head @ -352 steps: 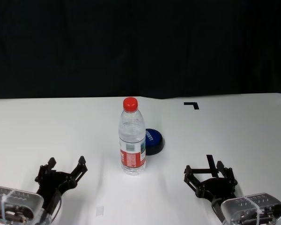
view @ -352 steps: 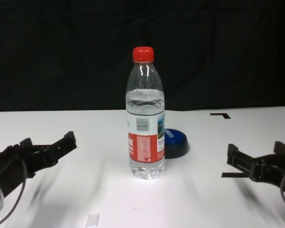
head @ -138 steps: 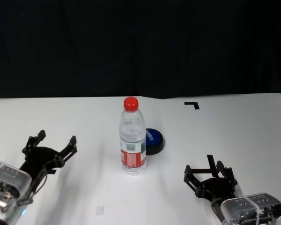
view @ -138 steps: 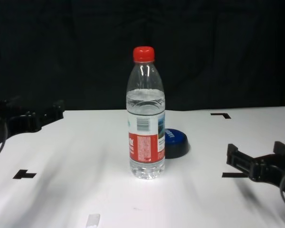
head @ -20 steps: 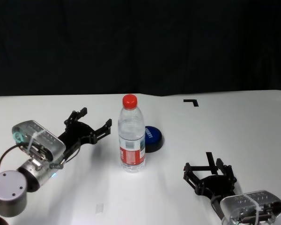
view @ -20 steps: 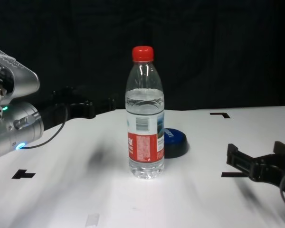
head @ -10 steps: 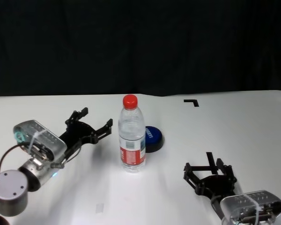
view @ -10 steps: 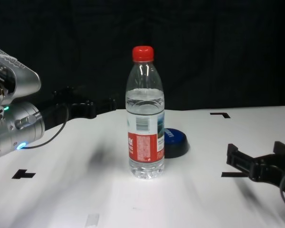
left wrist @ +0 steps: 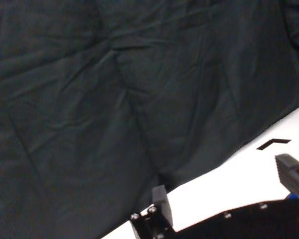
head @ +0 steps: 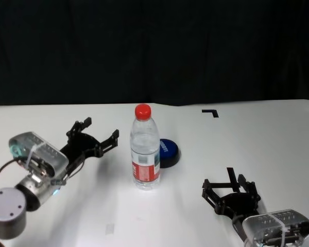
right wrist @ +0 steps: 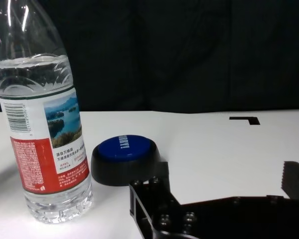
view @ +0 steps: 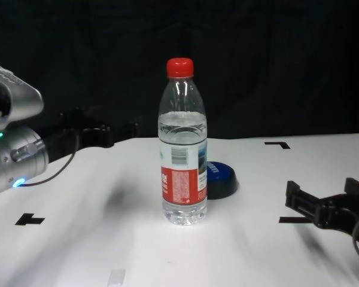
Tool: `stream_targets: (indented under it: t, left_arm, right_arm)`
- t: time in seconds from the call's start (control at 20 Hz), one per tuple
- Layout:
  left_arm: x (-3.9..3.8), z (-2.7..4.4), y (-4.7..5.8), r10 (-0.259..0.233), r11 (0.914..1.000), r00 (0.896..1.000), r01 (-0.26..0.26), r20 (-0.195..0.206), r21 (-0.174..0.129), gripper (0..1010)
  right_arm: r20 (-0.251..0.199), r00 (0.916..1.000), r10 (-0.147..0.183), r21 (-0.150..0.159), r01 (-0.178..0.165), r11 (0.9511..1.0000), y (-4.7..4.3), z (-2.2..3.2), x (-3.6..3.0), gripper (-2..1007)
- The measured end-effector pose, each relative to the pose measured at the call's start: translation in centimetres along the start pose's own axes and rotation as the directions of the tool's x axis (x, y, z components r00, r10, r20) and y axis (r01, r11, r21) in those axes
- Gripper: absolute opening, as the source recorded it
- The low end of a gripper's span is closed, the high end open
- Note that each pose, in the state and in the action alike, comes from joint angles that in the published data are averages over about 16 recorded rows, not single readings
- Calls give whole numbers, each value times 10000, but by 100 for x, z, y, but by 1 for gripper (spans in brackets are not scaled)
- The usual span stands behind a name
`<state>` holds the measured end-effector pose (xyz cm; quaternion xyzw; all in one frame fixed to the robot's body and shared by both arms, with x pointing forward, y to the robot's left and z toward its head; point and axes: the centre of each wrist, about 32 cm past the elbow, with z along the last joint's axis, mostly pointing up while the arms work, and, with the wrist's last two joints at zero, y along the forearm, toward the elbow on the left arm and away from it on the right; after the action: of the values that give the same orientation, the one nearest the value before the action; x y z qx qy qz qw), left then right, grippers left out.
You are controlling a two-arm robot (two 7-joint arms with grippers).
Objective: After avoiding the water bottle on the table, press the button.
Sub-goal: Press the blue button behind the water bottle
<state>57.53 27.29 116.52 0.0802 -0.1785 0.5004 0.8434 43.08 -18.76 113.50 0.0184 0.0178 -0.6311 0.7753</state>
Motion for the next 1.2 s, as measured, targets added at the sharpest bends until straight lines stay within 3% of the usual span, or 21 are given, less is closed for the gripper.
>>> stream_targets:
  t: [0.6, 1.2]
  left_arm:
    - [18, 43, 250, 924, 9956, 9957, -925, 78, 140, 1009]
    - [-68, 85, 533, 1860, 9818, 9825, -1859, 12, 382, 1010]
  right_arm:
    - [0, 10000, 0, 0, 0, 10000, 0, 0, 0, 1002]
    - [0, 10000, 0, 0, 0, 10000, 0, 0, 0, 1002]
